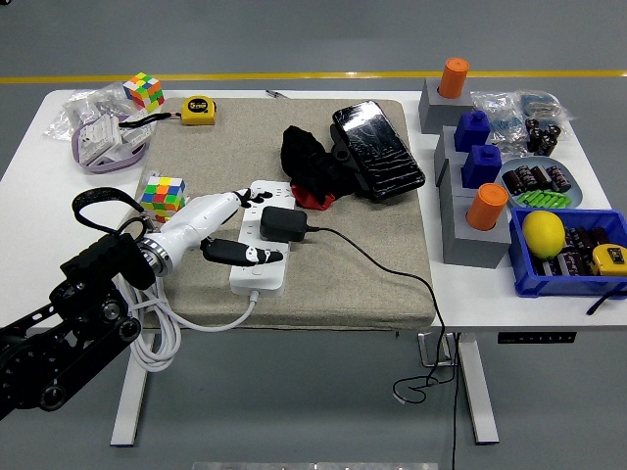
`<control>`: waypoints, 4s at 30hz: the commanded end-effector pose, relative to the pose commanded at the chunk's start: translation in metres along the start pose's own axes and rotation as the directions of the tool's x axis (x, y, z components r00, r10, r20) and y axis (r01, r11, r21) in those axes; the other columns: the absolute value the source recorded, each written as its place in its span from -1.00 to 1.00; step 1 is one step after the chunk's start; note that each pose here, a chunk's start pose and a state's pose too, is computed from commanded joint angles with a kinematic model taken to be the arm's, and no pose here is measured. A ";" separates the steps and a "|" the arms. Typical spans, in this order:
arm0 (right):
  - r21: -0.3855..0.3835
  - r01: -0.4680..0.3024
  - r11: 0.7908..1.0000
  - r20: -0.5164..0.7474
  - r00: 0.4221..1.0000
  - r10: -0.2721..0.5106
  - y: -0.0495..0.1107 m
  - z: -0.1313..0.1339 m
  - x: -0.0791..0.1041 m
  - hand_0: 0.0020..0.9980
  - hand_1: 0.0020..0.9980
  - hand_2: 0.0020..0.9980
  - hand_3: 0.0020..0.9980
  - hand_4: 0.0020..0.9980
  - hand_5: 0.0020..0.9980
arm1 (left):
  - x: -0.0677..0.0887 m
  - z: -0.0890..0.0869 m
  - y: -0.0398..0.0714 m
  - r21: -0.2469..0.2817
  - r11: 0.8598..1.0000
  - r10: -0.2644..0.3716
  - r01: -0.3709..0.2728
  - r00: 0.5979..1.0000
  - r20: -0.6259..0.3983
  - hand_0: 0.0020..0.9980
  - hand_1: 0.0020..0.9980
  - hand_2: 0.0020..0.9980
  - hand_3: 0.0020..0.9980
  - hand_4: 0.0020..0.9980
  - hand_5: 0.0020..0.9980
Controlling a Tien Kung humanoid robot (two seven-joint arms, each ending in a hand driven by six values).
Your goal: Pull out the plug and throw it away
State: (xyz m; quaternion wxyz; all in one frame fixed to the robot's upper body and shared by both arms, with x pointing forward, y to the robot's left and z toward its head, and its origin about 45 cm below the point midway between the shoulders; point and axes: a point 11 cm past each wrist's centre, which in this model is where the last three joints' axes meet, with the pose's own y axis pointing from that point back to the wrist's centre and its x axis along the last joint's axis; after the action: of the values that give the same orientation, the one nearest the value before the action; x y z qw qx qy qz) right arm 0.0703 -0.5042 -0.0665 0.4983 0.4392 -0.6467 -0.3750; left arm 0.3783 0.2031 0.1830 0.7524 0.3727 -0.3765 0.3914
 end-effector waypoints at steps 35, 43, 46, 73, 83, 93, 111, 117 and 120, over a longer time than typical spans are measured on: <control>-0.003 0.004 1.000 0.038 0.999 -0.004 0.000 0.006 -0.002 0.24 0.30 0.37 0.26 0.97 0.06 | 0.018 0.002 -0.059 0.042 0.999 -0.038 0.033 0.994 0.105 0.07 0.29 0.32 0.46 0.95 -0.45; -0.001 0.008 1.000 0.039 0.999 -0.008 0.000 0.005 -0.004 0.24 0.30 0.37 0.26 0.97 0.06 | 0.019 0.001 -0.065 0.058 0.997 -0.057 0.050 0.990 0.128 -0.02 0.23 0.18 0.25 0.90 -0.52; -0.001 0.009 1.000 0.040 0.999 -0.009 0.000 0.006 -0.004 0.24 0.30 0.37 0.27 0.97 0.06 | 0.020 0.002 -0.065 0.051 0.997 -0.057 0.050 0.990 0.129 -0.04 0.23 0.14 0.23 0.87 -0.56; -0.007 0.006 1.000 0.064 0.998 -0.005 0.000 0.011 -0.004 0.24 0.30 0.37 0.27 0.97 0.06 | 0.017 0.004 -0.068 0.038 0.998 -0.060 0.054 0.986 0.158 -0.35 -0.08 -0.07 0.10 0.50 -1.00; -0.002 0.008 1.000 0.069 0.998 -0.008 0.000 0.009 -0.006 0.24 0.30 0.37 0.26 0.97 0.06 | 0.029 0.016 -0.068 -0.007 1.000 -0.008 0.009 0.984 0.180 -0.37 -0.14 -0.12 0.05 0.55 -1.00; -0.011 0.007 1.000 0.074 0.997 -0.007 0.000 0.014 -0.006 0.24 0.30 0.37 0.26 0.97 0.06 | 0.020 0.059 -0.062 -0.122 0.992 0.003 0.010 0.994 0.112 -0.37 -0.16 -0.13 0.06 0.53 -1.00; -0.009 0.007 1.000 0.074 0.997 -0.006 -0.001 0.012 -0.006 0.24 0.30 0.37 0.26 0.97 0.06 | -0.032 0.064 -0.074 -0.090 0.994 -0.057 0.064 0.995 0.076 0.04 0.19 0.12 0.18 0.88 -1.00; -0.006 0.009 1.000 0.071 0.997 -0.009 -0.001 0.011 -0.007 0.24 0.30 0.37 0.26 0.97 0.06 | -0.035 0.062 -0.075 -0.069 0.993 -0.084 0.090 0.992 0.097 0.54 0.59 0.55 0.64 1.00 -0.59; -0.001 0.009 1.000 0.073 0.997 -0.008 -0.001 0.009 -0.007 0.24 0.30 0.37 0.26 0.97 0.06 | -0.036 0.061 -0.073 -0.060 0.993 -0.097 0.104 0.990 0.101 0.54 0.59 0.55 0.64 1.00 -0.59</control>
State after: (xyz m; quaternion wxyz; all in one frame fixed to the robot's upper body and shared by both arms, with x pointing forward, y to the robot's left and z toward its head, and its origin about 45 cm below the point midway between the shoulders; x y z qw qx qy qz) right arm 0.0630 -0.4972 -0.0714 0.4730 0.4276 -0.6623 -0.3934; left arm 0.4104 0.1097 0.1588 0.7635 0.3854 -0.4063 0.3217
